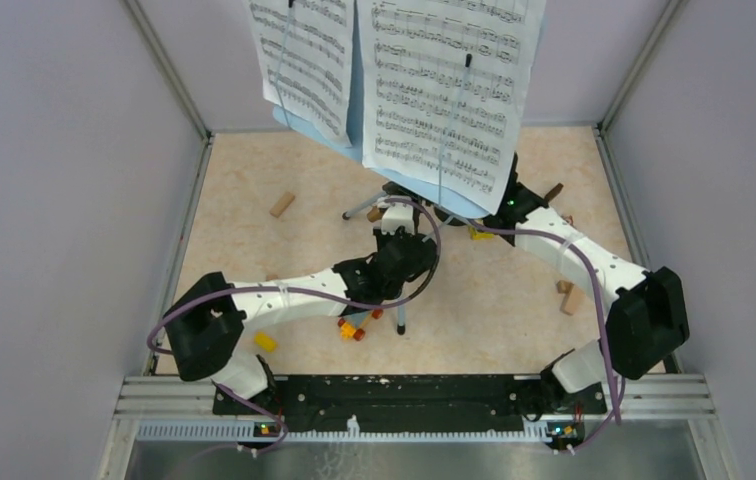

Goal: Pack up the instrument practice props

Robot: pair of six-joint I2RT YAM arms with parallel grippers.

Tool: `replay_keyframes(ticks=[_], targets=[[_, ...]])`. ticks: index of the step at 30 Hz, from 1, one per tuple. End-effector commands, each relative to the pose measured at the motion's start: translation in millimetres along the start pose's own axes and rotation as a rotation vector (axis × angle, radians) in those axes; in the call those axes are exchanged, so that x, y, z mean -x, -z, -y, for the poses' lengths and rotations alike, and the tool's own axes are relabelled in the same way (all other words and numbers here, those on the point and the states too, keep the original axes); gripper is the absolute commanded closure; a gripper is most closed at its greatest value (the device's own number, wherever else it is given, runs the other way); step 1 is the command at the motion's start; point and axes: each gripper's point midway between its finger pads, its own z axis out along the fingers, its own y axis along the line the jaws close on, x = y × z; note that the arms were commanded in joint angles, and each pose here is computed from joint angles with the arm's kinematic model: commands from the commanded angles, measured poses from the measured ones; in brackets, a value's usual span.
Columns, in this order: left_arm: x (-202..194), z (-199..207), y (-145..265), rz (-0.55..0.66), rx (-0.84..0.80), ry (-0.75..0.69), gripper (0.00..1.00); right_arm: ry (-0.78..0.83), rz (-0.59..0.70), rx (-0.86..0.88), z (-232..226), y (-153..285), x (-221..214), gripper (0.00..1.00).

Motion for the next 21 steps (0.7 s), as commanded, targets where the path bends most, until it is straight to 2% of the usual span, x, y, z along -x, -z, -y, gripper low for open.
replay_keyframes(ticks=[1,2,7,13,17,21], targets=[[-70,12,12,-0.218,-0.141,-0.060,0.93,-0.025,-0.071,-0.095,4,1,-35,0.60],[-69,11,13,-0.216,-0.144,-0.066,0.90,-0.039,-0.063,-0.114,4,4,-33,0.52],[-68,12,16,-0.219,-0.167,-0.092,0.78,-0.077,-0.044,-0.192,6,20,-19,0.34],[-67,11,20,-0.216,-0.180,-0.085,0.64,-0.080,-0.005,-0.234,-4,43,2,0.28],[-66,9,22,-0.213,-0.184,-0.081,0.59,-0.077,0.018,-0.235,-11,53,10,0.27],[-67,10,22,-0.219,-0.187,-0.079,0.43,-0.087,0.035,-0.243,-15,60,18,0.23]])
